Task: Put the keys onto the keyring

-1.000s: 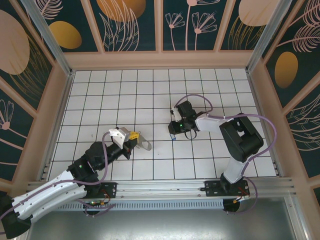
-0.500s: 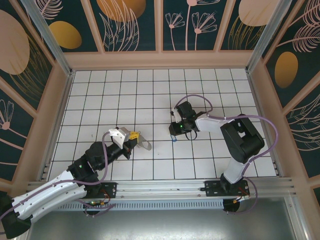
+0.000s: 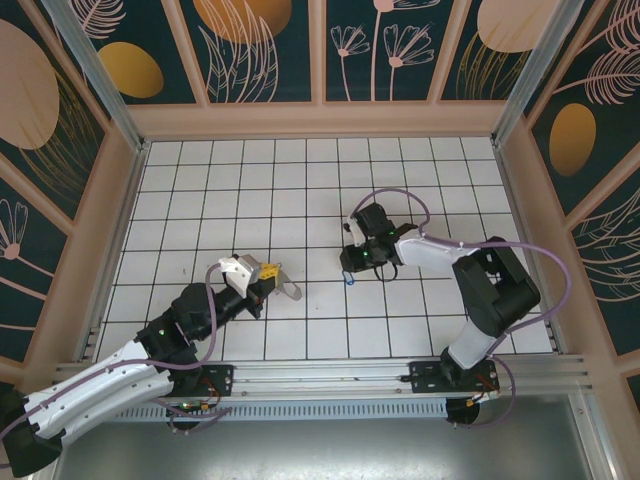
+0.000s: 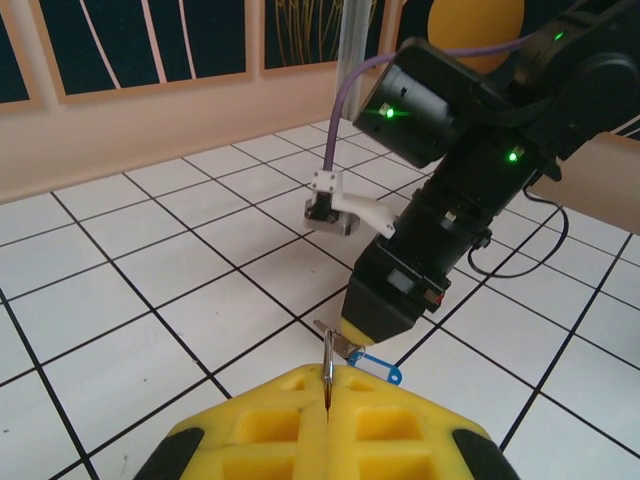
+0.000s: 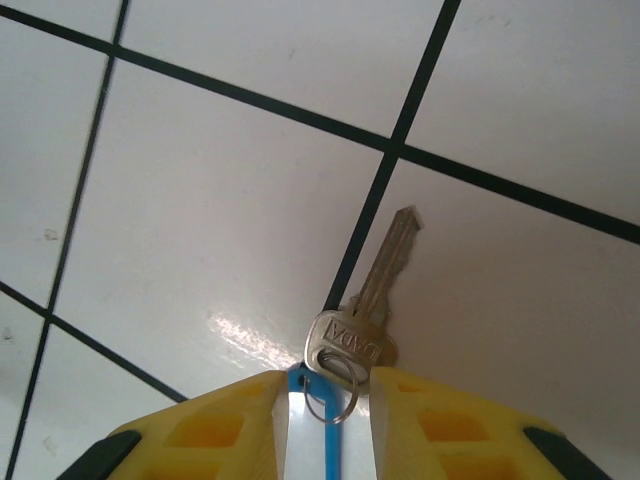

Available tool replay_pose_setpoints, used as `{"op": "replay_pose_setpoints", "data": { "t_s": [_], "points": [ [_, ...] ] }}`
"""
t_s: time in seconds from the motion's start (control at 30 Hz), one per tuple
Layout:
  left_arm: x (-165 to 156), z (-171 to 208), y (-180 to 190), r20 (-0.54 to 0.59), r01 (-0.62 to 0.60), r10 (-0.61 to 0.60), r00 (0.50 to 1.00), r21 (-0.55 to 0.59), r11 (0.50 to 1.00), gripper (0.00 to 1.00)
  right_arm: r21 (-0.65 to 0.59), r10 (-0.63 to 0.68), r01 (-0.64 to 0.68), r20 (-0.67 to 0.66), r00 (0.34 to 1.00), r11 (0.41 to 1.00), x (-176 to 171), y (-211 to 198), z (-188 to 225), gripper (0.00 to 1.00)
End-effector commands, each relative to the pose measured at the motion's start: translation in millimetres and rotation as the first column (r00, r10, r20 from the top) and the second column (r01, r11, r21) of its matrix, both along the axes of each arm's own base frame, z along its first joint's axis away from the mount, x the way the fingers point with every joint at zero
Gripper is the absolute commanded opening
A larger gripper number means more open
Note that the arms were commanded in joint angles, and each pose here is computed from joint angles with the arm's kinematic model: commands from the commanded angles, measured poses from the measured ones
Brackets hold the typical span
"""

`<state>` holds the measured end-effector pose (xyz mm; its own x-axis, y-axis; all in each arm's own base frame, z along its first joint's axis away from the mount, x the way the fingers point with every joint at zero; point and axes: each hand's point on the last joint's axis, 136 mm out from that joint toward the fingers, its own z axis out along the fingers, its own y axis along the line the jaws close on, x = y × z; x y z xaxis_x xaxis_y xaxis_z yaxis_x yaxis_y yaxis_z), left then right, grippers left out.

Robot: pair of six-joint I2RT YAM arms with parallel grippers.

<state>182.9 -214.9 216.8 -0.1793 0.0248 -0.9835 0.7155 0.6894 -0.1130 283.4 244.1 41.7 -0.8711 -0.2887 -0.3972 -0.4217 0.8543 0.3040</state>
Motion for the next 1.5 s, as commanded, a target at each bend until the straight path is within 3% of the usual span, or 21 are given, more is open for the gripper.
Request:
{"op": "replay_pose_setpoints", "data": {
  "t_s": [0.0, 0.57, 1.47],
  "points": [
    [0.6, 20.2, -2.2, 0.055, 0.010, -0.008, 0.998, -0.044, 0.999, 0.00, -0.016, -0.008, 0.008, 0.001, 1.000, 1.000, -7.9, -7.6, 4.0, 0.28],
    [-2.3, 27.0, -5.1, 0.081, 0.035, -0.030, 0.996, -0.057, 0.998, 0.00, -0.015, -0.009, 0.007, -0.080, 0.997, 1.000, -12.0, -4.9, -20.6, 0.27],
    [-3.2, 25.0, -1.2, 0.081, 0.025, -0.020, 0.997, -0.069, 0.997, 0.00, -0.009, -0.001, 0.001, -0.065, 0.998, 1.000, -0.2, 3.4, -18.0, 0.26]
  ]
}}
